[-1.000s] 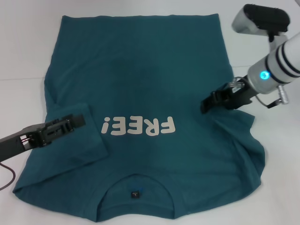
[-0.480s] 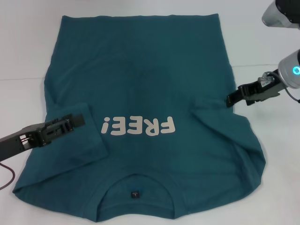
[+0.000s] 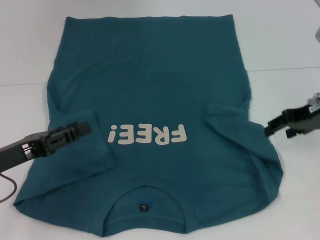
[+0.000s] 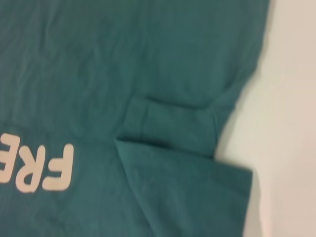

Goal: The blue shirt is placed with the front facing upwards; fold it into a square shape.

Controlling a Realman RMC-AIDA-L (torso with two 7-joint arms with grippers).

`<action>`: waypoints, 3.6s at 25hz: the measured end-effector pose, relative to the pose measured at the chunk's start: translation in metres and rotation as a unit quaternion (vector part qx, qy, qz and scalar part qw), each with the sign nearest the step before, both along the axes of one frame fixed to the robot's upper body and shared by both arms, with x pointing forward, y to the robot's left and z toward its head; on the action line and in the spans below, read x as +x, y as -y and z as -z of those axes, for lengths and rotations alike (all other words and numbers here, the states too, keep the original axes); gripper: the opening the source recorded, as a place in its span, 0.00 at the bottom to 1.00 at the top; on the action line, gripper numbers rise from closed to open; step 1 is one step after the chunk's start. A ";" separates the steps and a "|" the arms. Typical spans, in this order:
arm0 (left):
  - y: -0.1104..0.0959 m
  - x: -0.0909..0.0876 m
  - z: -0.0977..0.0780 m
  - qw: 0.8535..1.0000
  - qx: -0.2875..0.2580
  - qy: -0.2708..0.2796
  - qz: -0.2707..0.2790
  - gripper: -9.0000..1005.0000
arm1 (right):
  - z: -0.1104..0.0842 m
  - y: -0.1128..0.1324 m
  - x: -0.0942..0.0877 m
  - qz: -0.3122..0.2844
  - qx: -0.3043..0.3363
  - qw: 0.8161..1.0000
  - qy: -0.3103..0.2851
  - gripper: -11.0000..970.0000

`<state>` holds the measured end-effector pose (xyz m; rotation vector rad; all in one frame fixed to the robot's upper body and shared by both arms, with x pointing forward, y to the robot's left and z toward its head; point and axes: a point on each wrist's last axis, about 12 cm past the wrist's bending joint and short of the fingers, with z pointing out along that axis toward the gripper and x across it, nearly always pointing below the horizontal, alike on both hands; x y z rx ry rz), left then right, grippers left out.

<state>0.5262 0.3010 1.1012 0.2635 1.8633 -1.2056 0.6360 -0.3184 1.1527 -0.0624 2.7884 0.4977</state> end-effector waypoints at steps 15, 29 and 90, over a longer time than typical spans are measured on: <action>0.002 0.001 0.001 1.000 0.001 0.000 -0.003 0.58 | 0.024 -0.007 -0.015 0.014 0.041 0.999 -0.025 0.70; 0.002 0.001 0.001 1.000 0.001 -0.001 -0.003 0.58 | 0.043 -0.016 -0.012 0.048 0.078 0.996 -0.016 0.69; -0.003 -0.002 0.005 1.000 -0.005 -0.009 -0.012 0.58 | 0.017 -0.050 -0.007 -0.048 0.074 0.996 0.022 0.04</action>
